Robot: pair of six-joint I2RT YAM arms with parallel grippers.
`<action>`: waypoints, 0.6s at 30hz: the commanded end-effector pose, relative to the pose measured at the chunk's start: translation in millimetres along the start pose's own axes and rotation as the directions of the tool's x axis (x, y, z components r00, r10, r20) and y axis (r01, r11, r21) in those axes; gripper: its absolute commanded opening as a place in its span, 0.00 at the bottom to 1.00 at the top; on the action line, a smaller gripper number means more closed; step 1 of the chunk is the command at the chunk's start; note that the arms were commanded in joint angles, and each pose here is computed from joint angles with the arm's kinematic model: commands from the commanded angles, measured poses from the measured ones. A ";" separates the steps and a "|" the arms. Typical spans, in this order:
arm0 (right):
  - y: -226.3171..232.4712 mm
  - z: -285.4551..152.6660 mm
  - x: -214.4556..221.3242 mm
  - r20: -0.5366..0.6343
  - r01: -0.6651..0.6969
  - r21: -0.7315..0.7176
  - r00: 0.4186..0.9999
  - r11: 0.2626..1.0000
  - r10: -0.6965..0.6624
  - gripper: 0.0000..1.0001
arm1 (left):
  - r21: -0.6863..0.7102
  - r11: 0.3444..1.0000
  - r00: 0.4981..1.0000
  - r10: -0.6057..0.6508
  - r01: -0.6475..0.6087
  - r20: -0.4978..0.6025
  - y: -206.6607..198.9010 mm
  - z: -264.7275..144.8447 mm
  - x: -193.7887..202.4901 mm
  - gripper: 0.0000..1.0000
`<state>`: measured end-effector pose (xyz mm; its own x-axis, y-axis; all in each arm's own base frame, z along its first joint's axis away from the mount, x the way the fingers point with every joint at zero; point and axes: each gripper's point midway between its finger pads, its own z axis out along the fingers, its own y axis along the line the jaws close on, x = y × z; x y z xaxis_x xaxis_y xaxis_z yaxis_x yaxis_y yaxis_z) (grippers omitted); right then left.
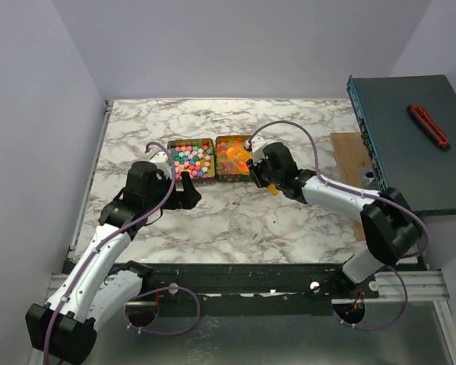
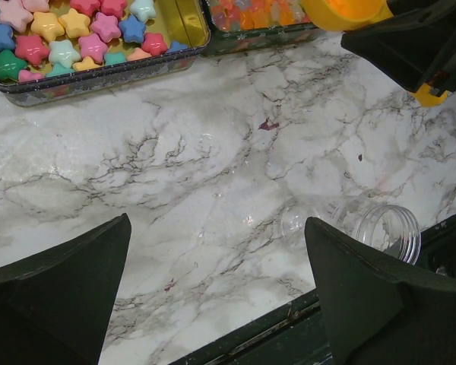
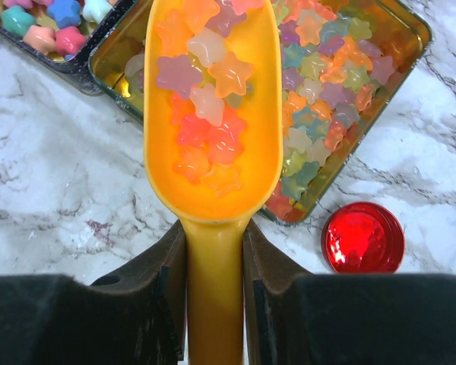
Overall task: Pack the candies
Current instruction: Place the fake candies in the packing bottle.
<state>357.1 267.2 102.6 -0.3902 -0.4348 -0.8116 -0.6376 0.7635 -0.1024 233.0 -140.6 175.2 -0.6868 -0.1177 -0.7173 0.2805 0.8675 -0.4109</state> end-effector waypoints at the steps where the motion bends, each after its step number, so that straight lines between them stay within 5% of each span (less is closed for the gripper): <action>1: 1.6 -23.9 -26.6 0.127 -0.010 -0.012 0.992 1.000 0.012 0.00 | -0.022 1.000 1.000 0.011 -0.010 0.015 3.5 -3.3 -5.3 0.99; 18: 12.7 -112.7 -40.1 0.167 0.048 0.017 0.985 0.999 -0.051 0.01 | -0.016 1.000 0.999 0.019 -0.018 0.041 1.4 -9.1 -8.3 0.99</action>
<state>303.3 249.4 183.5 -0.2450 -0.3777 -0.8929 -0.6600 0.7396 -0.1318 232.4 -140.3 177.7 -0.6790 -0.1178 -0.7246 0.2863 0.8664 -0.4092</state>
